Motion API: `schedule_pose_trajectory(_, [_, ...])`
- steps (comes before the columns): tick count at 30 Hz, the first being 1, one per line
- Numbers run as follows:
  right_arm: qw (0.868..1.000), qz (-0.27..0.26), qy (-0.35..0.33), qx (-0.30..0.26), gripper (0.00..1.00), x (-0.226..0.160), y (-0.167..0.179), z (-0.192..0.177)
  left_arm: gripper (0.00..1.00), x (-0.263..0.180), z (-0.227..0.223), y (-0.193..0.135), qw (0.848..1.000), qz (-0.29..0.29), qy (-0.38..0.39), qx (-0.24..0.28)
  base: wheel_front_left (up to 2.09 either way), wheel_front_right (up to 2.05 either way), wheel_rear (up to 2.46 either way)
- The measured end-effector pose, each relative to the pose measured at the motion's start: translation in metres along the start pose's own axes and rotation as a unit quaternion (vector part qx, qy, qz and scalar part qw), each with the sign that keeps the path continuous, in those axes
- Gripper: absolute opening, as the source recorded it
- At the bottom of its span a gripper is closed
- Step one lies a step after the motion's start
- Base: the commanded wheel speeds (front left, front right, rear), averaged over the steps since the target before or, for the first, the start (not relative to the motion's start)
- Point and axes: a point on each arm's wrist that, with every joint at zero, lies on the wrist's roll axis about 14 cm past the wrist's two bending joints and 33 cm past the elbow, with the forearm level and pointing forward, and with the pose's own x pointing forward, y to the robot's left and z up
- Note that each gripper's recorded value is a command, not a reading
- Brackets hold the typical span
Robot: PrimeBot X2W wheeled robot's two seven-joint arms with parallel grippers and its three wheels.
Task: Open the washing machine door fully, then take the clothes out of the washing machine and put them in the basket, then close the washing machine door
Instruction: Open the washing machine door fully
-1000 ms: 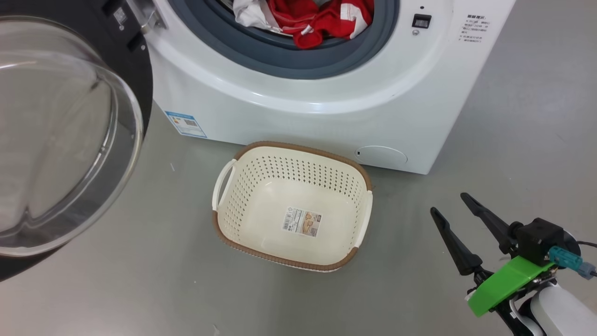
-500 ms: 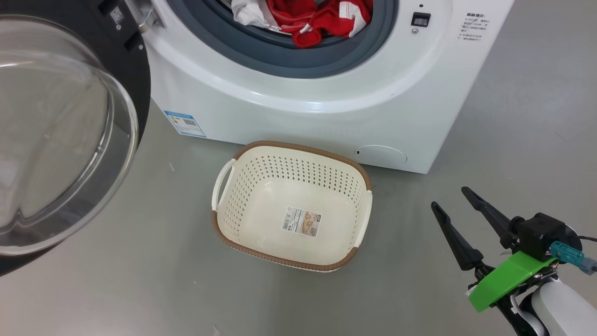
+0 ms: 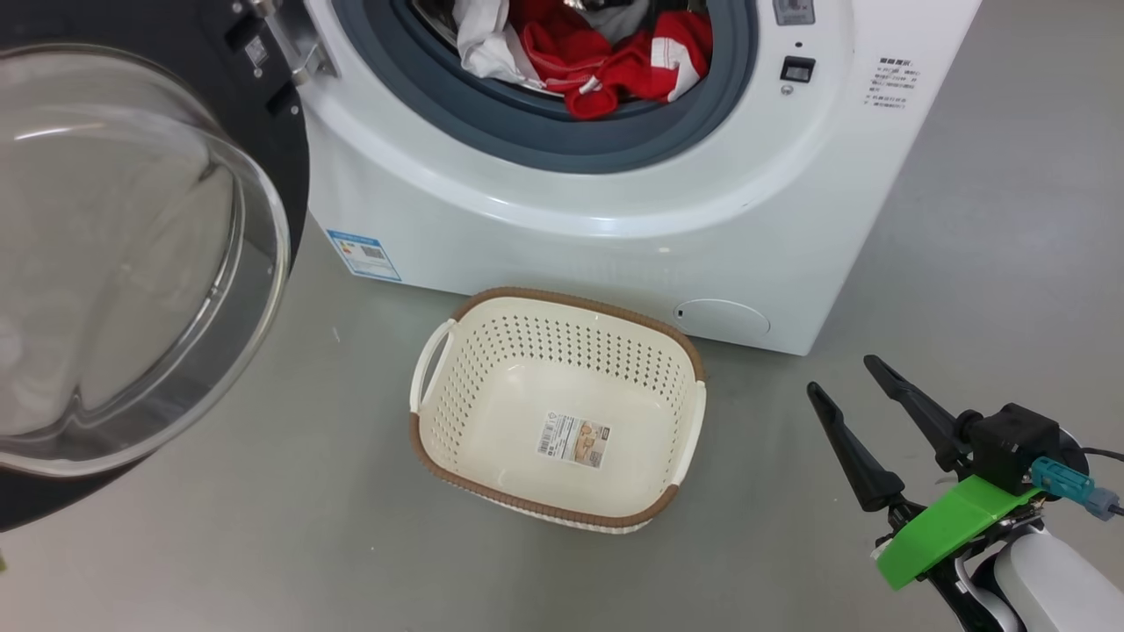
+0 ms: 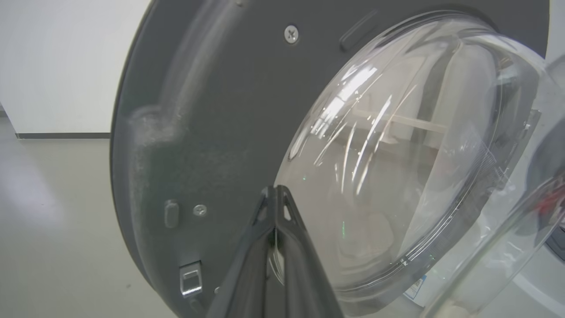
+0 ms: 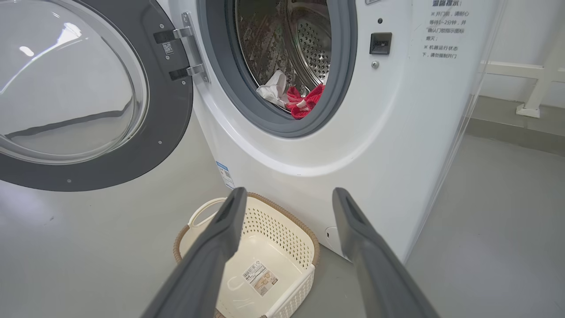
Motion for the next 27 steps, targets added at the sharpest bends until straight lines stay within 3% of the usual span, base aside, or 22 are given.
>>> schedule_pose_trajectory(2, [1.0,0.001,-0.003,-0.001,1.0,0.0,0.001,0.003,0.21,-0.005,0.001,0.0,1.0,-0.002,-0.004,-0.002,0.0,0.0,0.0])
schedule_pose_trajectory(3, [1.0,0.001,-0.004,-0.002,1.0,-0.001,0.002,0.004,0.36,-0.007,0.001,-0.002,1.0,-0.007,-0.005,-0.003,0.0,0.0,0.0])
schedule_pose_trajectory(5, [1.0,0.0,-0.008,-0.003,1.0,-0.002,0.003,0.007,0.54,-0.013,0.0,-0.005,1.0,-0.013,-0.008,-0.004,0.0,0.0,0.0])
schedule_pose_trajectory(6, [1.0,-0.001,-0.01,-0.003,1.0,-0.002,0.003,0.008,0.8,-0.017,-0.001,-0.007,1.0,-0.017,-0.007,-0.004,0.0,0.0,0.0])
schedule_pose_trajectory(7, [1.0,-0.004,-0.012,-0.002,1.0,-0.003,0.002,0.01,0.95,-0.021,-0.003,-0.01,1.0,-0.022,-0.007,-0.004,0.0,0.0,0.0])
schedule_pose_trajectory(8, [1.0,-0.007,-0.015,-0.002,1.0,-0.003,0.001,0.011,1.0,-0.024,-0.004,-0.014,1.0,-0.028,-0.006,-0.003,0.0,0.0,0.0])
schedule_pose_trajectory(17, [0.999,-0.033,-0.024,0.006,1.0,-0.017,-0.008,0.015,1.0,-0.051,-0.012,-0.063,0.993,-0.114,-0.006,0.001,0.0,0.0,0.0])
schedule_pose_trajectory(27, [0.995,-0.087,-0.042,0.018,1.0,-0.041,-0.031,0.023,1.0,-0.084,-0.031,-0.136,0.972,-0.233,0.021,-0.011,0.0,0.0,0.0])
